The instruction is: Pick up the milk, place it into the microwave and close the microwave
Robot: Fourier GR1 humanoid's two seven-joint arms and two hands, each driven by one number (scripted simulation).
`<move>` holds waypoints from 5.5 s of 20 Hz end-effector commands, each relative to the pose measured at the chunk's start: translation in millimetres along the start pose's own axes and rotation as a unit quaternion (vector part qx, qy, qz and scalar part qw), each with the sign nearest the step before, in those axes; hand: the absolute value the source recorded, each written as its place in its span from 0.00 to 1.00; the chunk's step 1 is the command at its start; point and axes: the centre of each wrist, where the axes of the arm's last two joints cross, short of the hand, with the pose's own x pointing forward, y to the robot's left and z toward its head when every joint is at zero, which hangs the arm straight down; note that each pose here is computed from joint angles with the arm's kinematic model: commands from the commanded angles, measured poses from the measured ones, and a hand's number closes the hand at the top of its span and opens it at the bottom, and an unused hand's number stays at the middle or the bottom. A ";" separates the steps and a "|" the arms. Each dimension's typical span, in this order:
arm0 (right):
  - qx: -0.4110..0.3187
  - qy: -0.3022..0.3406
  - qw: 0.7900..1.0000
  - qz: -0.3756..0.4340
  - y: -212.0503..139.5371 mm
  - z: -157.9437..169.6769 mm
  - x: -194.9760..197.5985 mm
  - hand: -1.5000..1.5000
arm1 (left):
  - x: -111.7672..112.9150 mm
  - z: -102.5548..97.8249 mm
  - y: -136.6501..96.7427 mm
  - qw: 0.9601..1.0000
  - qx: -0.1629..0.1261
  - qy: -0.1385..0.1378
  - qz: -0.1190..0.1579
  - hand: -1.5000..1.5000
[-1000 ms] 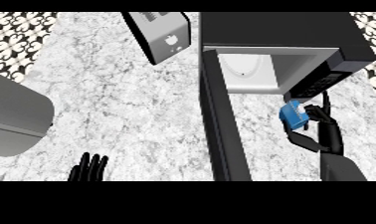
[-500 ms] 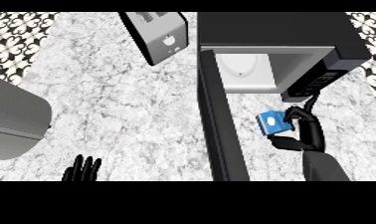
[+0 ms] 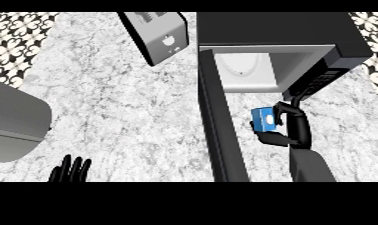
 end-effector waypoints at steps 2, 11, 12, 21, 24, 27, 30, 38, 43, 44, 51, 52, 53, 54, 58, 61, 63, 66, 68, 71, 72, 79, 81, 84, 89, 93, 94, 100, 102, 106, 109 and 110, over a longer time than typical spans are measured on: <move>0.009 -0.033 0.999 0.031 16.7 -34.5 22.9 1.00 | -9.4 -3.4 3.2 1.000 -0.005 0.004 -0.006 0.00; 0.000 -0.002 0.996 0.088 15.1 -97.7 47.3 1.00 | -4.6 -1.0 17.8 1.000 -0.001 -0.003 0.005 0.00; 0.004 0.001 0.995 0.099 20.4 -95.6 41.7 1.00 | -14.8 -6.0 6.6 1.000 0.001 0.001 0.004 0.00; -0.011 0.023 0.976 0.215 9.4 -141.1 52.3 1.00 | -21.3 -11.8 8.5 1.000 -0.019 -0.001 0.014 0.00; -0.034 0.011 0.969 0.243 7.3 -158.9 61.3 1.00 | -19.3 -18.5 20.4 1.000 -0.024 -0.009 0.017 0.00; -0.040 0.018 0.954 0.296 -4.7 -160.7 58.2 1.00 | -14.4 -9.7 11.5 1.000 -0.025 -0.004 0.001 0.00; -0.075 0.011 0.944 0.320 3.5 -177.7 70.1 1.00 | -16.9 -19.5 25.0 0.999 -0.031 0.006 -0.028 0.00; -0.089 0.006 0.918 0.386 -5.0 -183.4 71.3 0.00 | -17.5 -23.5 19.6 0.997 -0.046 0.016 -0.056 0.00; -0.067 0.012 0.917 0.392 2.9 -181.5 69.3 0.00 | -19.1 -19.8 14.7 0.997 -0.052 0.012 -0.061 0.00; -0.061 0.015 0.922 0.383 10.9 -177.9 66.8 0.00 | -13.1 -22.0 23.7 0.997 -0.055 0.013 -0.062 0.00; -0.009 0.011 0.950 0.310 12.5 -175.8 65.2 0.00 | -14.1 -30.6 9.2 0.997 -0.060 0.009 -0.045 0.00; -0.003 0.005 0.953 0.303 9.0 -173.0 62.8 0.00 | -27.2 -18.9 -2.2 0.997 -0.068 0.008 -0.030 0.00; -0.012 0.005 0.958 0.288 15.0 -171.5 62.1 0.00 | -19.5 -23.0 7.5 0.997 -0.060 0.007 -0.040 0.00; -0.001 -0.001 0.960 0.279 11.7 -183.3 71.4 0.00 | -28.3 -21.9 -5.0 0.997 -0.071 0.003 -0.027 0.00; 0.001 0.003 0.973 0.229 22.5 -163.6 56.6 0.00 | -21.8 -24.5 -14.8 0.997 -0.074 0.003 -0.023 0.00; -0.012 0.014 0.978 0.208 7.9 -153.2 47.7 0.00 | -18.9 -22.3 -13.8 0.997 -0.077 0.001 -0.023 0.00; -0.003 0.021 0.982 0.190 9.4 -144.2 41.5 0.00 | -20.0 -33.5 -1.5 0.996 -0.079 -0.003 -0.034 0.00; -0.023 0.023 0.987 0.157 4.1 -126.3 29.7 0.00 | -29.6 -25.0 -17.0 0.996 -0.078 0.000 -0.032 0.00; -0.013 0.026 0.989 0.145 -4.1 -120.6 25.8 0.00 | -39.4 -31.9 -17.7 0.996 -0.078 0.006 -0.035 0.00; -0.016 0.038 0.990 0.134 -8.6 -95.6 11.8 0.00 | -7.0 -31.5 -26.0 0.995 -0.091 0.011 -0.027 0.00; -0.019 0.032 0.991 0.126 -19.4 -109.7 19.3 0.00 | -18.4 -32.0 -20.0 0.996 -0.088 0.001 -0.024 0.00; 0.023 0.052 0.998 0.039 -16.2 -53.6 -7.5 0.00 | -31.9 -33.5 -29.1 0.996 -0.088 0.009 -0.030 0.00; 0.035 0.055 0.998 0.018 -18.7 -49.0 -9.2 0.00 | -25.8 -41.7 -30.5 0.994 -0.100 0.007 -0.031 0.00; 0.037 0.055 0.998 0.012 -29.9 -32.7 -14.9 0.00 | -28.6 -38.1 -39.4 0.995 -0.097 0.006 -0.036 0.00; 0.041 0.054 0.995 -0.074 -37.6 1.5 -24.5 0.00 | -21.4 -51.7 -37.9 0.995 -0.097 0.015 -0.022 0.00; 0.033 0.041 0.991 -0.120 -44.3 16.8 -26.9 0.00 | -29.8 -48.3 -41.9 0.986 -0.162 0.041 0.007 0.00; 0.035 0.045 0.990 -0.127 -59.6 27.8 -27.9 0.00 | -35.8 -36.8 -43.4 0.985 -0.165 0.049 -0.011 1.00; 0.023 0.020 0.989 -0.145 -64.9 48.7 -25.3 0.00 | -40.3 -62.5 -49.5 0.978 -0.186 0.055 -0.077 1.00; 0.038 0.015 0.987 -0.152 -83.5 47.8 -20.7 0.00 | -48.8 -58.1 -59.1 0.972 -0.208 0.074 -0.080 1.00; 0.045 0.015 0.988 -0.148 -99.2 55.8 -11.7 0.00 | -59.7 -58.9 -61.5 0.949 -0.273 0.075 -0.138 1.00; 0.049 0.015 0.988 -0.143 -112.3 66.6 -2.1 0.00 | -68.1 -58.8 -67.9 0.933 -0.312 0.099 -0.153 1.00; 0.032 0.004 0.989 -0.142 -129.9 59.1 6.0 0.00 | -77.4 -41.9 -78.6 0.932 -0.319 0.092 -0.149 1.00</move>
